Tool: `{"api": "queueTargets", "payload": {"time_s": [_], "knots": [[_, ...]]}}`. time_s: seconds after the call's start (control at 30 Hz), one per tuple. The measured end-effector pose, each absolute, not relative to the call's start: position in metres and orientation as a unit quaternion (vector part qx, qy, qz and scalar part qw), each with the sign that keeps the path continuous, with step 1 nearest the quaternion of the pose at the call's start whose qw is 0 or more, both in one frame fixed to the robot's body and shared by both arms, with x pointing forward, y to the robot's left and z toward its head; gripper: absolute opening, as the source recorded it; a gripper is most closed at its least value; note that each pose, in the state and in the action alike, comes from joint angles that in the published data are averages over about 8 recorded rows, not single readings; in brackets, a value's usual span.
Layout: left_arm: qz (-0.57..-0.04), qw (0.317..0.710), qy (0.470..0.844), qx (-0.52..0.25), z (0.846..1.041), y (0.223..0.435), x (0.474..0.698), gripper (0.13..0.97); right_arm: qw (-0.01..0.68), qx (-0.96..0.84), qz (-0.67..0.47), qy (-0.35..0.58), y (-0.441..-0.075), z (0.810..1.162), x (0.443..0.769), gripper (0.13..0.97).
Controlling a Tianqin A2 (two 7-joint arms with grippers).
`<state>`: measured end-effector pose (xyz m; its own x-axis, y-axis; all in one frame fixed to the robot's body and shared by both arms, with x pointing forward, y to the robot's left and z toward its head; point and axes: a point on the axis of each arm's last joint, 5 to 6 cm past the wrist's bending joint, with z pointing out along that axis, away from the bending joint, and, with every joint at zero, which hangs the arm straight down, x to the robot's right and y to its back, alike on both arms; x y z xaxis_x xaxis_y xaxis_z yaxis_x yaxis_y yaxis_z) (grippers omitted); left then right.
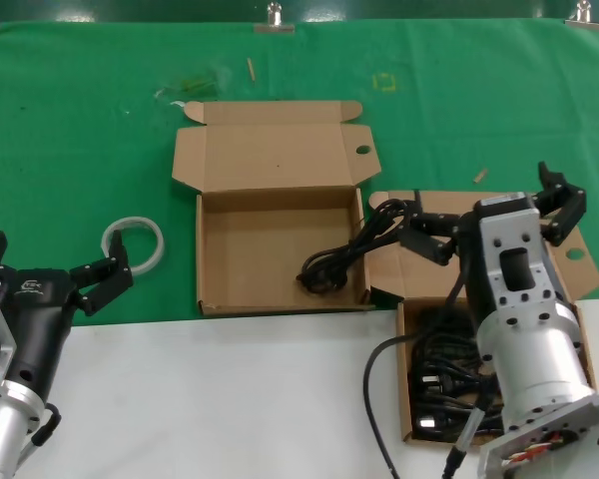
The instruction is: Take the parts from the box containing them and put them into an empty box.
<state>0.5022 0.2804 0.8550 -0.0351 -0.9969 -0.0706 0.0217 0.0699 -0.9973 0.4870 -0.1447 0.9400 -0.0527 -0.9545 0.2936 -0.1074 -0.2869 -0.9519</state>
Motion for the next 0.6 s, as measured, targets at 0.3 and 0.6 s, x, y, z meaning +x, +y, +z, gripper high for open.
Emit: {"api": "queueTargets", "payload": {"time_s": [0.3, 0.6], "knots": [[-0.496, 0.513, 0.521, -0.468, 0.855, 0.280, 0.502, 0.965, 0.405, -0.537, -0.570, 0.472, -0.159, 0.930, 0.495, 0.966], [-0.496, 0.513, 0.521, -0.468, 0.855, 0.280, 0.502, 0.965, 0.431, -0.507, -0.574, 0.477, -0.173, 0.919, 0.502, 0.966]]}}
